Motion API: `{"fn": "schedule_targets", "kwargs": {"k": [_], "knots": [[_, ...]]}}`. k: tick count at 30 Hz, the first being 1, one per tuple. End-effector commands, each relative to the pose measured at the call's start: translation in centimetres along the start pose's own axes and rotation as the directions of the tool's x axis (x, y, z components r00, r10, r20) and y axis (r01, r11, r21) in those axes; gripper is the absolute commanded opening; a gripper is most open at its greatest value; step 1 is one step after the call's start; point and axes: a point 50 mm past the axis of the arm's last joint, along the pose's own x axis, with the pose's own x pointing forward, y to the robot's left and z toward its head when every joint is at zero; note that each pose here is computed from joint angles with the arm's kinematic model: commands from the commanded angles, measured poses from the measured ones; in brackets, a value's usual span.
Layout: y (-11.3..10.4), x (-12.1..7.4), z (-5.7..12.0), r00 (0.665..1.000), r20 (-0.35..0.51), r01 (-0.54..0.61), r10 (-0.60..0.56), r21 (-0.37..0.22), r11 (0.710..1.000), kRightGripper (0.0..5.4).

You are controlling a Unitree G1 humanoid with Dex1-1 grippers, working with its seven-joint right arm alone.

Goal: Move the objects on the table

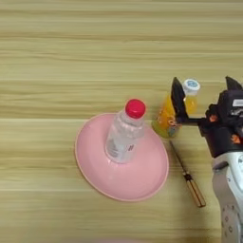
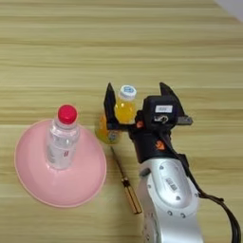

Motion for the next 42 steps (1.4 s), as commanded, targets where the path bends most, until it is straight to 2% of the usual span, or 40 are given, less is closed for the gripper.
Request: {"fn": "schedule_targets", "kwargs": {"k": [1, 8, 18, 33, 42], "knots": [[0.0, 1.1, 0.6, 0.996, 0.080, -0.036, 0.036, -0.009, 0.999, 5.37], [-0.6, 2.1, -1.2, 0.999, 0.021, -0.032, 0.031, 0.022, 0.999, 5.37], [-0.9, 3.3, -2.7, 0.999, -0.025, -0.027, 0.028, 0.038, 0.999, 5.37], [-1.4, 4.1, -4.2, 0.998, -0.062, -0.018, 0.021, 0.048, 0.999, 5.37], [-0.6, 4.1, -4.6, 0.997, -0.057, -0.051, 0.055, 0.073, 0.996, 5.37]]}}
